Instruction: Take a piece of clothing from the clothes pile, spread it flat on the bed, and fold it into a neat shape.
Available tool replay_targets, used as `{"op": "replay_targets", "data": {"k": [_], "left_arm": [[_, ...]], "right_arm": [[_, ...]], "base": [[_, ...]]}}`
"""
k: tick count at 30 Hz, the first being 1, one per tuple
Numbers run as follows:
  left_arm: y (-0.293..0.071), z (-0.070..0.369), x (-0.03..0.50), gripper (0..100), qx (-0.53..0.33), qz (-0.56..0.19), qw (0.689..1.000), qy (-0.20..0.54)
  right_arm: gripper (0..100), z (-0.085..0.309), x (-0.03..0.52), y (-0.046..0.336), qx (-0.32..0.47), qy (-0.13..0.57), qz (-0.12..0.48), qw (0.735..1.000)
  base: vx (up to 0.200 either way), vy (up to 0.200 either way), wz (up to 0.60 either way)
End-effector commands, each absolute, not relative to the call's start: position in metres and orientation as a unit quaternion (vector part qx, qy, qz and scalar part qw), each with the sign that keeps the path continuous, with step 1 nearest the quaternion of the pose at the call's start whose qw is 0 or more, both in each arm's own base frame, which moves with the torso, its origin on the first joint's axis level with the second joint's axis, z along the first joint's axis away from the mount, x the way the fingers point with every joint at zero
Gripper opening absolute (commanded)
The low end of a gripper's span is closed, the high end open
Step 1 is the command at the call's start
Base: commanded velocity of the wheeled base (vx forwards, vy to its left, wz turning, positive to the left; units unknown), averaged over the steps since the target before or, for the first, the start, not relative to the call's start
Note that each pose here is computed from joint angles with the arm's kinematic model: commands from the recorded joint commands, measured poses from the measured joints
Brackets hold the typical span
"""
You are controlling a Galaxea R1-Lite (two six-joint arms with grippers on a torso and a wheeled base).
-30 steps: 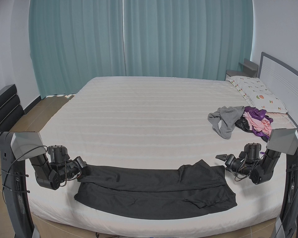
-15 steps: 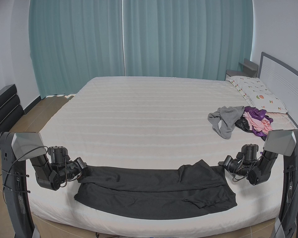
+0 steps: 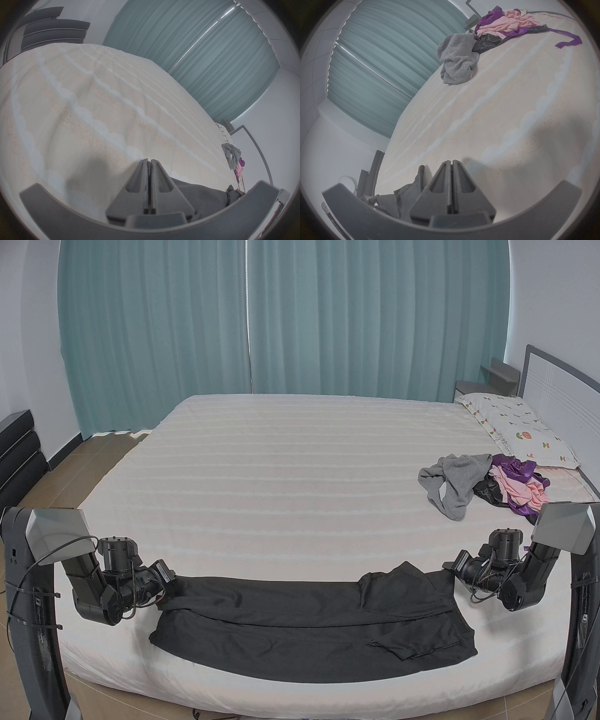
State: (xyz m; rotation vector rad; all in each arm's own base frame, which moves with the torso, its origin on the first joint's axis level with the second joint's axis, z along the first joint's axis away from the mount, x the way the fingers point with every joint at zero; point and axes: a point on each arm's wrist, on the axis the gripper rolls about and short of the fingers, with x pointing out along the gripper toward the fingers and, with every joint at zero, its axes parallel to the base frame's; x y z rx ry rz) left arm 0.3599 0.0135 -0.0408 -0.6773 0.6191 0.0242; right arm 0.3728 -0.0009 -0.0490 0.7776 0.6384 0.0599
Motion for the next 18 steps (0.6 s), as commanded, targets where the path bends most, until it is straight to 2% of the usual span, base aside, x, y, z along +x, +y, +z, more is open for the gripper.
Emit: {"op": "replay_targets", "data": {"k": [1, 2, 3, 9, 12, 18], "left_arm": [[0.013, -0.042, 0.359, 0, -0.327, 0.012, 0.896, 0.301], [0.013, -0.042, 0.359, 0, -0.327, 0.012, 0.895, 0.303], [0.013, -0.042, 0.359, 100, -0.327, 0.013, 0.894, 0.305], [0.013, -0.041, 0.36, 100, -0.33, 0.013, 0.894, 0.303], [0.016, -0.04, 0.359, 100, -0.338, 0.018, 0.891, 0.301], [0.027, -0.025, 0.359, 100, -0.399, 0.039, 0.872, 0.281]], "right_arm": [[0, -0.052, 0.373, -0.002, 0.372, 0.308, 0.027, 0.875], [100, -0.052, 0.373, -0.002, 0.372, 0.309, 0.026, 0.875], [100, -0.052, 0.373, -0.002, 0.372, 0.309, 0.026, 0.875], [100, -0.046, 0.371, -0.005, 0.373, 0.297, 0.027, 0.879], [100, -0.022, 0.362, -0.016, 0.378, 0.271, 0.034, 0.885], [100, 0.019, 0.342, 0.004, 0.365, 0.254, 0.079, 0.892]], "base": [[0.0, 0.0, 0.0], [0.0, 0.0, 0.0], [0.0, 0.0, 0.0], [0.0, 0.0, 0.0], [0.0, 0.0, 0.0], [0.0, 0.0, 0.0]]}}
